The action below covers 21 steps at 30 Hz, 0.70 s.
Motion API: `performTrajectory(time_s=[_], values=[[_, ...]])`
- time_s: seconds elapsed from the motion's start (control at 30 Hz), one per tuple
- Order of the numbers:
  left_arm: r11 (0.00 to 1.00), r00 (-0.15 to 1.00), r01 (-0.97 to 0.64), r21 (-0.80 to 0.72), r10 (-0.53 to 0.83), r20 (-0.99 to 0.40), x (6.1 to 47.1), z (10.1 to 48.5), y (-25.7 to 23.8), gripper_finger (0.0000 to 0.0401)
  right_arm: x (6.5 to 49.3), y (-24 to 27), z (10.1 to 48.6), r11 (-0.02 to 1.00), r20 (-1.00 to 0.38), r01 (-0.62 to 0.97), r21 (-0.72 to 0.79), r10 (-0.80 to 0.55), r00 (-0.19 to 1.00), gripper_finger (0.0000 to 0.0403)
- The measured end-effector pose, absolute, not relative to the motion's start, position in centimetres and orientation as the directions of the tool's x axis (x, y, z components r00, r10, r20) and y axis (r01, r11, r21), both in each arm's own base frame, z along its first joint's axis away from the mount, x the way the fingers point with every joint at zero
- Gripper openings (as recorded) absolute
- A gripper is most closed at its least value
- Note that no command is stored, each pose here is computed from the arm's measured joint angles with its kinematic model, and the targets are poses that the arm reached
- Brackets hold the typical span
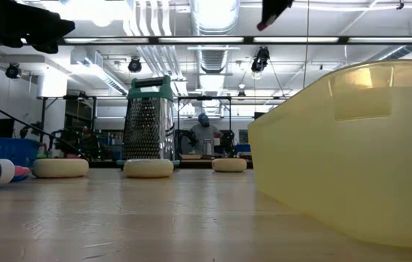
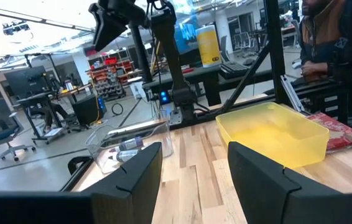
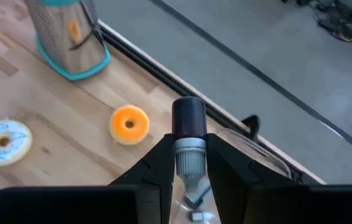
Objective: Pick & Place Food Item
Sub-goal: Put the red food coloring bottle into the transparent bin
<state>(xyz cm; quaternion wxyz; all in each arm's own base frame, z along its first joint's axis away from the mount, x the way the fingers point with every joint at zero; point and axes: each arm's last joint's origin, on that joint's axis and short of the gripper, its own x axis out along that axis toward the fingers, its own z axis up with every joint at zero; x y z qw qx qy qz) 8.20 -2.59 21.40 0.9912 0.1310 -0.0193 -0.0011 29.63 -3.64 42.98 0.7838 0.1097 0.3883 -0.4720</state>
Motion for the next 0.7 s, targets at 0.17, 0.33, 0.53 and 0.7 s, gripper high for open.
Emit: performTrajectory(time_s=[0.17,0.33,0.53,0.7], values=[[0.966,0.999,-0.003,0.260,-0.007,0.038,8.2,21.4,-2.6,0.0188,27.6,-3.8,41.5,0.446,-0.720,0.877,-0.181,-0.667,0.190,0.0082],[0.966,0.999,-0.003,0.260,-0.007,0.038,8.2,21.4,-2.6,0.0188,25.5,-4.2,39.2,0.371,-0.738,0.906,-0.202,-0.666,0.108,0.0074],[0.966,0.999,-0.003,0.260,-0.007,0.038,8.2,21.4,-2.6,0.0188,23.8,-4.9,35.9,0.252,-0.731,0.934,-0.253,-0.682,-0.014,0.0081],[0.966,0.999,-0.002,0.260,-0.008,0.038,8.2,21.4,-2.6,0.0188,22.6,-5.6,32.8,0.128,-0.723,0.952,-0.277,-0.680,-0.119,0.0084]])
